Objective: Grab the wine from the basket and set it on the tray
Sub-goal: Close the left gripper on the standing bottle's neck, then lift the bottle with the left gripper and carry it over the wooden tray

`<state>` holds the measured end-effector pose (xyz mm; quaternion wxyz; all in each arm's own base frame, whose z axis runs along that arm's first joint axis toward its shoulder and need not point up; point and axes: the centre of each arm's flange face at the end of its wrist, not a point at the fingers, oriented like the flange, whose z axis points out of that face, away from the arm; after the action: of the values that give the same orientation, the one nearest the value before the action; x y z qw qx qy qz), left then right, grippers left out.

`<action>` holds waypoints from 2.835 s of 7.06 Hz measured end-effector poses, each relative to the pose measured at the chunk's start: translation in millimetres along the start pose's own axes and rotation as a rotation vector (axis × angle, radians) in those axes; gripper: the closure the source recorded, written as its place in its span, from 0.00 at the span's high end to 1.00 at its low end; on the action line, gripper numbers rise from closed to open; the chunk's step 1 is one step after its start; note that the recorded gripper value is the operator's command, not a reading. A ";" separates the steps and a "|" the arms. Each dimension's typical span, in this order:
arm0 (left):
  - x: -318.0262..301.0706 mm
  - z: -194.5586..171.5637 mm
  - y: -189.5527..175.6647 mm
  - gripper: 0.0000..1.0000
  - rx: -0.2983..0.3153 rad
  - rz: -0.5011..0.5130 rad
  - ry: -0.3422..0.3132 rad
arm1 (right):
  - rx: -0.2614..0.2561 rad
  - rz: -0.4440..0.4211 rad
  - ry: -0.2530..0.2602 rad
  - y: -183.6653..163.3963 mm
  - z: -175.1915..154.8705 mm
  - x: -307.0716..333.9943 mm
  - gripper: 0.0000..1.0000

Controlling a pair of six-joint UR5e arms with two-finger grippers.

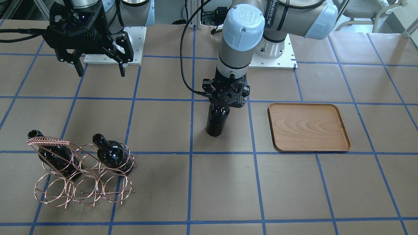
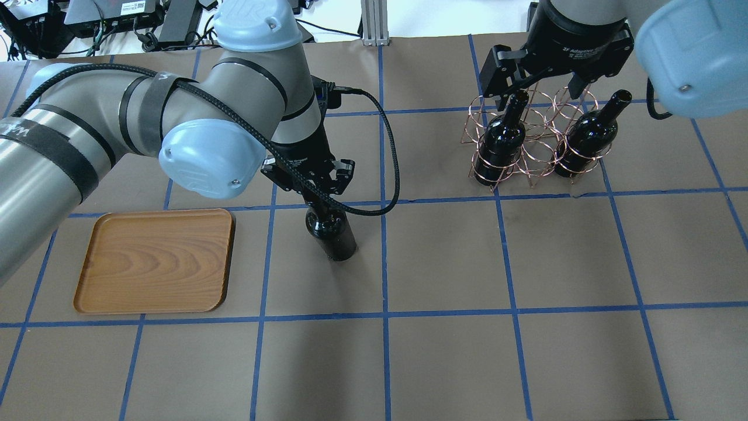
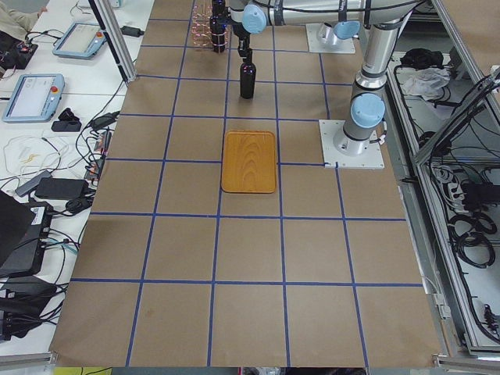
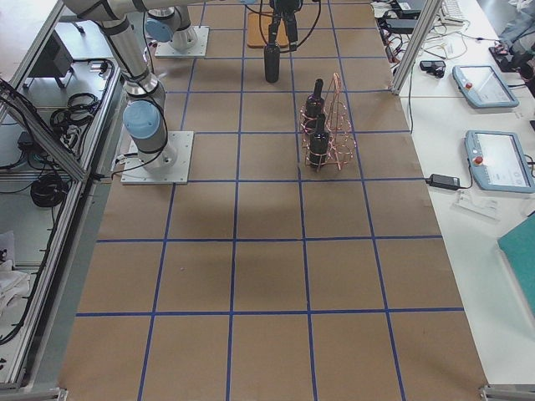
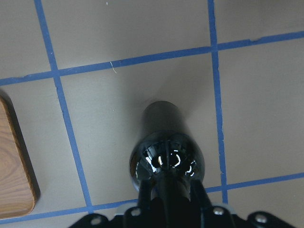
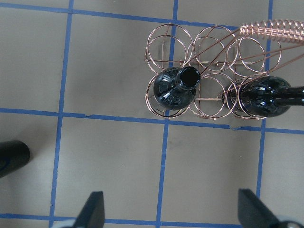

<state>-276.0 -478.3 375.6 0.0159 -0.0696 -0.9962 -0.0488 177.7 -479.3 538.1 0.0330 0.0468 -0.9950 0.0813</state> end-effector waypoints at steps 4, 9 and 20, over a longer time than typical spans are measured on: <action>0.9 1.1 -0.5 0.98 -0.004 0.000 0.008 | -0.001 -0.001 0.000 0.2 0.5 -0.3 1.00; 6.9 1.6 3.2 0.00 -0.018 0.000 0.039 | -0.001 -0.001 0.000 0.2 0.7 -0.5 1.00; -245.6 -99.6 -14.1 0.00 -0.014 0.039 -0.160 | 0.001 0.001 -0.002 0.0 0.6 -0.1 1.00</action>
<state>-32.4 -535.9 463.8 -0.0631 -0.0927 -0.9924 -0.0499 177.8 -479.4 537.5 0.0322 0.0462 -0.9951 0.0815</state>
